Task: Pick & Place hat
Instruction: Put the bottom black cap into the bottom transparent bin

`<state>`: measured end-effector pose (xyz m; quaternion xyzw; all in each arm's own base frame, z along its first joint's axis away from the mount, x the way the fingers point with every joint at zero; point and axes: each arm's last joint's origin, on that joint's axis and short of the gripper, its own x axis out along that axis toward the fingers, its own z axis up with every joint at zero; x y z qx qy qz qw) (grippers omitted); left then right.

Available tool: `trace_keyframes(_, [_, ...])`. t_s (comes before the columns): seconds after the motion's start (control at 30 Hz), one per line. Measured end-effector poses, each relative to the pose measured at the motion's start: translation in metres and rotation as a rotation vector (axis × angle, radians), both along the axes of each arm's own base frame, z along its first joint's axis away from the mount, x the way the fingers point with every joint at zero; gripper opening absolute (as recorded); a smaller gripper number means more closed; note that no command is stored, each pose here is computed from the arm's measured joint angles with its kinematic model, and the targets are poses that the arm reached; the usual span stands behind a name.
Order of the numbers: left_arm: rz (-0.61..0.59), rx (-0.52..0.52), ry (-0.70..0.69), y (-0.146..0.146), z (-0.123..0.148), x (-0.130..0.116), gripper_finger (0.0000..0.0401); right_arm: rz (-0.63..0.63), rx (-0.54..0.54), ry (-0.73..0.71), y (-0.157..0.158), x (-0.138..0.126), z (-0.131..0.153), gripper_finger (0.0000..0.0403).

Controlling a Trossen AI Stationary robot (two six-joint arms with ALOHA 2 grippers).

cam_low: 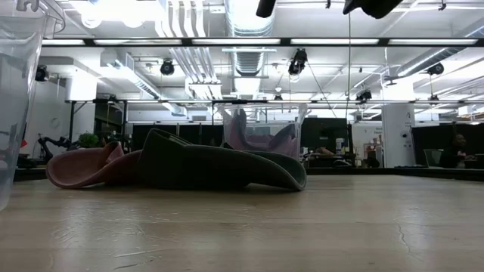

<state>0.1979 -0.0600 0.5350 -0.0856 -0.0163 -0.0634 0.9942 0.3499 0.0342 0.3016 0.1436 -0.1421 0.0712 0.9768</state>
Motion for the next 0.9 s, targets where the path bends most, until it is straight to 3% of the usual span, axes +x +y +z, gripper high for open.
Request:
trace_keyframes(0.1, [0.000,0.006,0.018,-0.001,-0.004,0.002,0.0000,0.013,-0.010,0.040,0.001,0.002,0.000,0.0023])
trace_keyframes(0.4, [0.073,0.005,0.085,0.003,-0.008,-0.004,0.0004,0.036,0.044,0.058,0.001,0.003,-0.001,0.0012])
trace_keyframes(0.67, [0.207,0.052,0.206,0.017,-0.011,-0.034,0.0080,0.040,0.119,0.107,-0.004,0.004,-0.005,0.0010])
trace_keyframes(0.9, [0.305,0.026,0.180,0.032,-0.005,-0.070,0.0121,0.030,0.205,0.258,-0.012,0.006,-0.019,0.0010])
